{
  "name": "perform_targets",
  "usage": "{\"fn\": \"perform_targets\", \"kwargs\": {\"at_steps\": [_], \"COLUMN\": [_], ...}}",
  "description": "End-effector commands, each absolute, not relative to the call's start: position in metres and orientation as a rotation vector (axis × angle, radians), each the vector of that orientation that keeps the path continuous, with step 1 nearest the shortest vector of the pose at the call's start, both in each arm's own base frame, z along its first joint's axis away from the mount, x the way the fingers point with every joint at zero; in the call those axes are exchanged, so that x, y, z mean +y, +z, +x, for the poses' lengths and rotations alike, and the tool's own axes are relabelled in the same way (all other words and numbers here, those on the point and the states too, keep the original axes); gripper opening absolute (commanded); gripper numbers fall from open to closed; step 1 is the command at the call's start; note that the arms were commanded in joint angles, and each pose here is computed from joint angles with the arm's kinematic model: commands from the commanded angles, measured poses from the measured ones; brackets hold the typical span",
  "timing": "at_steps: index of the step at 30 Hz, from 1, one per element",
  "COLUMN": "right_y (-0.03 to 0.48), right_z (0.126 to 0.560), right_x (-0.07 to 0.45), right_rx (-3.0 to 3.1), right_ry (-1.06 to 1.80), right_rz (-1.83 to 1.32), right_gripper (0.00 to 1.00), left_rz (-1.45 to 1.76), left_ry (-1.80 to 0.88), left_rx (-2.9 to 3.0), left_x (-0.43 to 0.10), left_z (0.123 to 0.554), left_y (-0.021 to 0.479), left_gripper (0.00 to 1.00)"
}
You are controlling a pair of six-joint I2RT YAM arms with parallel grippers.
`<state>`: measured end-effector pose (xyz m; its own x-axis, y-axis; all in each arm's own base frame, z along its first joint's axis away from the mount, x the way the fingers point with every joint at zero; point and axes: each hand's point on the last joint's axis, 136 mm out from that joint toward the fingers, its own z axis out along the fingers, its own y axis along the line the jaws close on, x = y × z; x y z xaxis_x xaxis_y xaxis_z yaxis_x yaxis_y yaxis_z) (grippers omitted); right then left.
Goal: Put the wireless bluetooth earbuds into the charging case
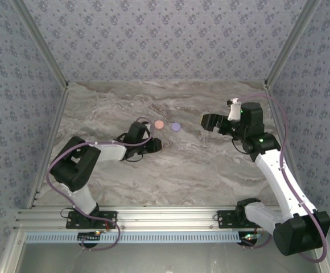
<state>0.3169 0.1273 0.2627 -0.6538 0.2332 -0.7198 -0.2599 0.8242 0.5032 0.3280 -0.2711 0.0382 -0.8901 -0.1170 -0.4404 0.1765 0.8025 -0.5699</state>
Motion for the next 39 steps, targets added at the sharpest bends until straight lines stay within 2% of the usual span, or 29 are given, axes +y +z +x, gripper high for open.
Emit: {"fn": "perform_targets", "kwargs": {"at_steps": [1, 11, 17, 24, 28, 35, 39], "right_y": [0.262, 0.256, 0.258, 0.263, 0.262, 0.207, 0.164], "right_z": [0.313, 0.312, 0.309, 0.303, 0.294, 0.283, 0.288], "right_x": [0.118, 0.098, 0.078, 0.047, 0.030, -0.043, -0.061], "right_rx": [2.158, 2.147, 2.102, 1.951, 1.869, 1.912, 1.918], "right_ry": [0.711, 0.656, 0.566, 0.350, 0.199, -0.134, -0.239], "right_rz": [-0.008, 0.050, 0.079, 0.060, 0.031, 0.424, 0.444], "right_gripper": [1.00, 1.00, 1.00, 1.00, 1.00, 1.00, 1.00], "left_rz": [0.067, 0.136, 0.200, 0.132, 0.046, -0.122, -0.179], "left_ry": [-0.808, -0.761, -0.614, -0.316, -0.123, 0.052, 0.131], "left_rx": [2.534, 2.408, 2.231, 1.979, 1.847, 1.790, 1.826], "left_x": [-0.263, -0.248, -0.221, -0.154, -0.106, -0.034, -0.003], "left_z": [0.332, 0.338, 0.339, 0.330, 0.320, 0.315, 0.315], "left_y": [0.043, 0.096, 0.151, 0.212, 0.233, 0.217, 0.189], "left_gripper": [0.38, 0.52, 0.67, 0.86, 0.93, 0.98, 0.98]}}
